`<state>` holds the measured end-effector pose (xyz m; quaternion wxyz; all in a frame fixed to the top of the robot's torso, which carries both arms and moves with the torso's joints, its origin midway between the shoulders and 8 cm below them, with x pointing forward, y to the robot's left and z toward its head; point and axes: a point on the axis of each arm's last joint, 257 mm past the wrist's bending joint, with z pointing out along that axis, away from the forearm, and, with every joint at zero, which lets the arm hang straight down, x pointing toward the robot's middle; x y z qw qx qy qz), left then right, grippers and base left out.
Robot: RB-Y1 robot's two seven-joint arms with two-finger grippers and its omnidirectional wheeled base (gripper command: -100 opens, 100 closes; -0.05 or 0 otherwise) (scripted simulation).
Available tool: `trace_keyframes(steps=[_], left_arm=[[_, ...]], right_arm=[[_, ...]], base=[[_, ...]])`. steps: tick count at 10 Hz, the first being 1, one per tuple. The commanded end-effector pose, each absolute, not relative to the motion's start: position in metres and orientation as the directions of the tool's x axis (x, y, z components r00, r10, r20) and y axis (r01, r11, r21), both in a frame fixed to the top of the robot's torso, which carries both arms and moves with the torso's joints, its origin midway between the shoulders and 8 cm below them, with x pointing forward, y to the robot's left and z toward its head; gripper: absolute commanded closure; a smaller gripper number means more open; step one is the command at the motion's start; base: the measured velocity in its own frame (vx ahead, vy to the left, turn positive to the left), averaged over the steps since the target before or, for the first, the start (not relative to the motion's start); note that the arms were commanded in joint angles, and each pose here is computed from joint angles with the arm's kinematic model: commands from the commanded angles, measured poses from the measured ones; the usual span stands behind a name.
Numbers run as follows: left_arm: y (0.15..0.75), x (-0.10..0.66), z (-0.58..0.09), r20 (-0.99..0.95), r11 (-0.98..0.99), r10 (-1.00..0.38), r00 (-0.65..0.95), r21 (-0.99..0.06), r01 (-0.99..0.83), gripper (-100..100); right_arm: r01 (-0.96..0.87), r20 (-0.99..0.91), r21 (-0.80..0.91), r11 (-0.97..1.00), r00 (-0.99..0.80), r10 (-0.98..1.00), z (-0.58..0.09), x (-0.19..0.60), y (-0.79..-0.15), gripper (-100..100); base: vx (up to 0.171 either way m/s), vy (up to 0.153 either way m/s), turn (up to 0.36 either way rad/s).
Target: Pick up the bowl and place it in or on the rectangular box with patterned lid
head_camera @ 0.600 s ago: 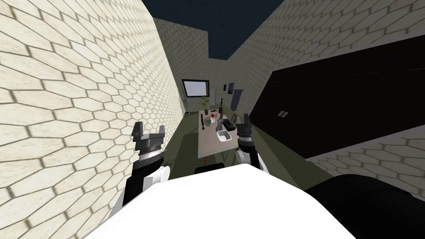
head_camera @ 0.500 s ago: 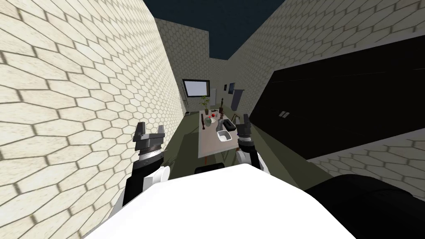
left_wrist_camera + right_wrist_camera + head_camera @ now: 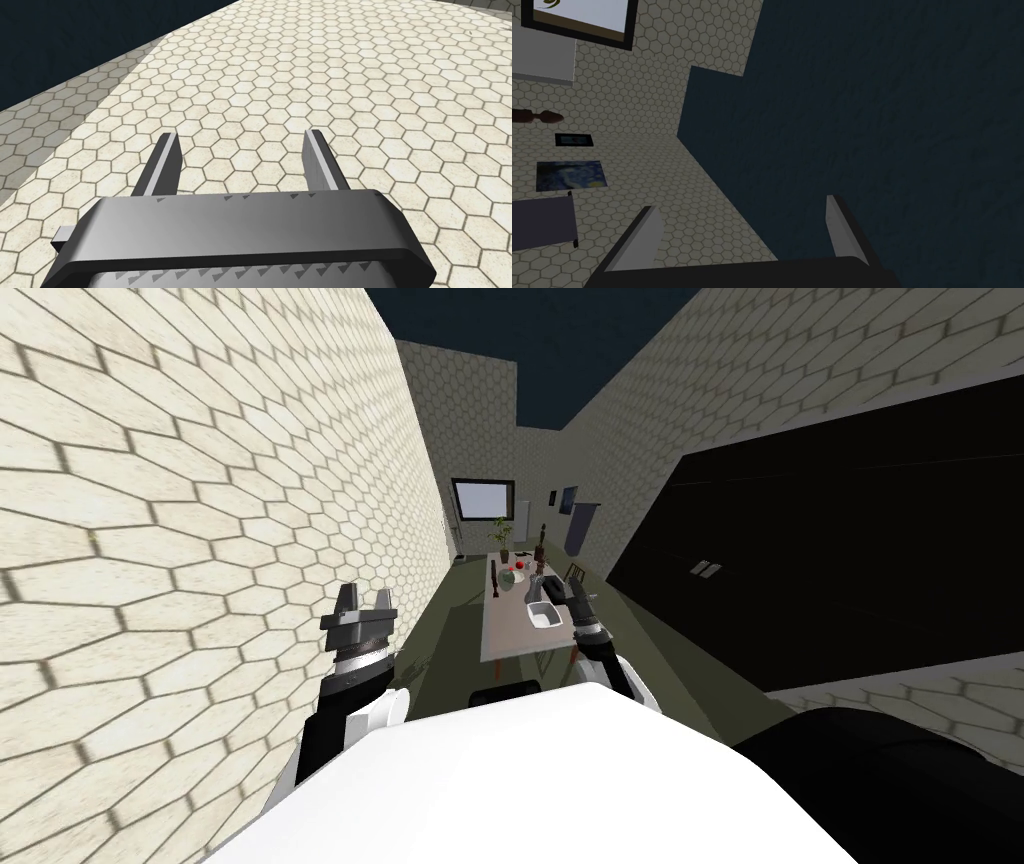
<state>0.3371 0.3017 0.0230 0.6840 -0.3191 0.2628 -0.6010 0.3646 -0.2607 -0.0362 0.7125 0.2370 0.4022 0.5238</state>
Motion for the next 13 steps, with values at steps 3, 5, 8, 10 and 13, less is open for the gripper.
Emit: trace_keyframes(steps=[3, 5, 8, 10, 13], left_arm=[[0.302, 0.337, 0.023, 0.024, 0.074, -0.99, 0.139, -0.752, 0.654, 0], [0.302, 0.337, 0.023, 0.024, 0.074, -0.99, 0.14, -0.753, 0.654, 0], [0.302, 0.337, 0.023, 0.024, 0.074, -0.99, 0.139, -0.752, 0.654, 0], [0.302, 0.337, 0.023, 0.024, 0.074, -0.99, 0.14, -0.753, 0.654, 0], [0.302, 0.337, 0.023, 0.024, 0.074, -0.99, 0.139, -0.753, 0.654, 0]], right_arm=[[-0.367, -0.539, 0.762, 0.534, 0.098, 0.836, -0.115, 0.377, -0.28, -100], [-0.309, -0.6, 0.745, 0.592, 0.078, 0.796, -0.139, 0.378, -0.288, -100], [-0.136, -0.757, 0.649, 0.749, -0.015, 0.653, -0.214, 0.37, -0.32, -100], [-0.081, -0.81, 0.587, 0.806, -0.065, 0.583, -0.241, 0.364, -0.334, -100], [0.008, -0.872, 0.466, 0.885, -0.166, 0.461, -0.288, 0.347, -0.362, -100]], base=[[-0.067, -0.032, 0.204], [-0.045, -0.025, 0.135], [-0.074, -0.028, 0.296], [-0.045, -0.026, 0.172], [-0.041, -0.015, 0.235]])
